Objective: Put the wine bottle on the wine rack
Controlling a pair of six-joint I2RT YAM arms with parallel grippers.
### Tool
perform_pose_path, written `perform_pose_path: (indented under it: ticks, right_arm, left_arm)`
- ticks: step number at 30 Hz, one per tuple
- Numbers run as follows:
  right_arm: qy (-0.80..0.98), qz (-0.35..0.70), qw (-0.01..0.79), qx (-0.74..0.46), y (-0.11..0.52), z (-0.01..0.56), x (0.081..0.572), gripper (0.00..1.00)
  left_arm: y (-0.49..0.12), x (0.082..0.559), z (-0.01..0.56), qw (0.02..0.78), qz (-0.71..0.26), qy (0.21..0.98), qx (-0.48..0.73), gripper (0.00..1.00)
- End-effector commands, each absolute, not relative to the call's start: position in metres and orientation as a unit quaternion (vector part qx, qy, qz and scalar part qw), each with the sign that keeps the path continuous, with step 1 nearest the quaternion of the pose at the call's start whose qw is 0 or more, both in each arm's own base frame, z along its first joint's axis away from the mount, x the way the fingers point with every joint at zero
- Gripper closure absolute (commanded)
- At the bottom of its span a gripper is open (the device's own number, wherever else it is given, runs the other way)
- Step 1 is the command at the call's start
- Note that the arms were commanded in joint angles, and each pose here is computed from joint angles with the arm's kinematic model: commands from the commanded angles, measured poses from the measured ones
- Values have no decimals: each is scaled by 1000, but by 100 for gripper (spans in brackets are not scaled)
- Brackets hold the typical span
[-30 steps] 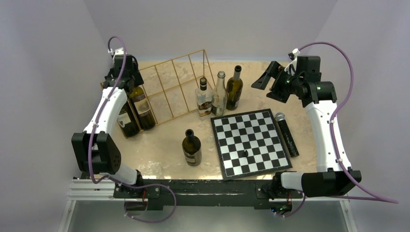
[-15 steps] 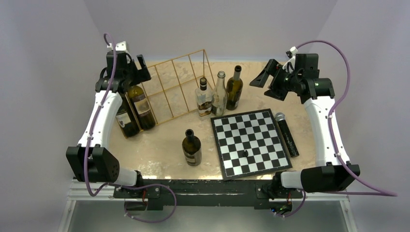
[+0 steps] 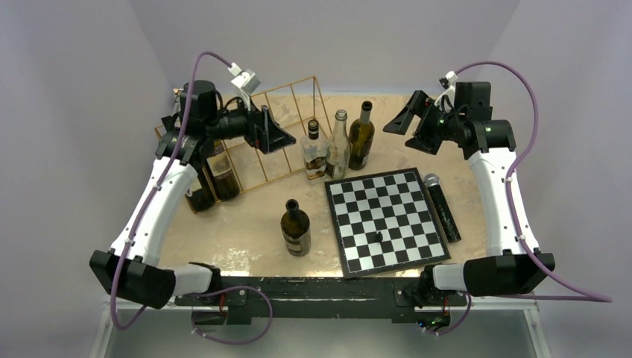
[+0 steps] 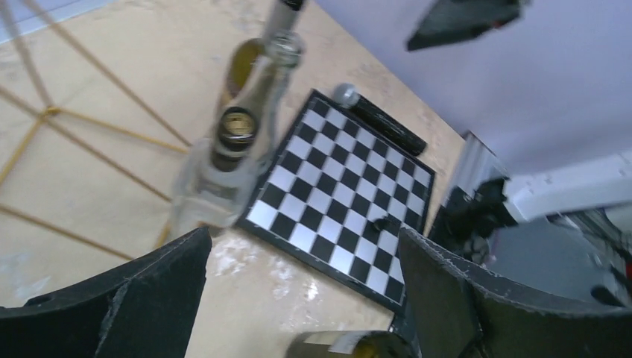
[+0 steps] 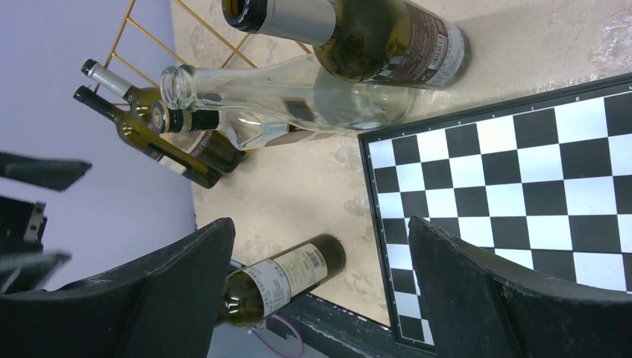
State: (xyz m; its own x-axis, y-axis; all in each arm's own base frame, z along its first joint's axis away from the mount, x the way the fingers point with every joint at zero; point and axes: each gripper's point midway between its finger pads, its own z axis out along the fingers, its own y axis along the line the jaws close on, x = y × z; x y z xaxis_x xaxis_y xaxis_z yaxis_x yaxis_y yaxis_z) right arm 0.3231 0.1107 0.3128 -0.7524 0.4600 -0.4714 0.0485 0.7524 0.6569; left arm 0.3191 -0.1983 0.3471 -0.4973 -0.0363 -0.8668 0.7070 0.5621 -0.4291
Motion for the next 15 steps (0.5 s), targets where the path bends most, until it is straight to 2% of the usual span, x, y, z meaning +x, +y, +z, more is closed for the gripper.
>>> perform_pose_path:
  ticks: [1,6,15]
  right_arm:
    - [864,335,353,132,112,338,327,9]
    - [866,335,348,132,112,336,327,9]
    - [879,319,329,133,109,321,328,9]
  left_arm:
    - [-228,261,373,456,-456,695,318,1]
    - [-230,221,368,467,-451,693,313,1]
    - [-220,173,333,422,-397,741,338,6]
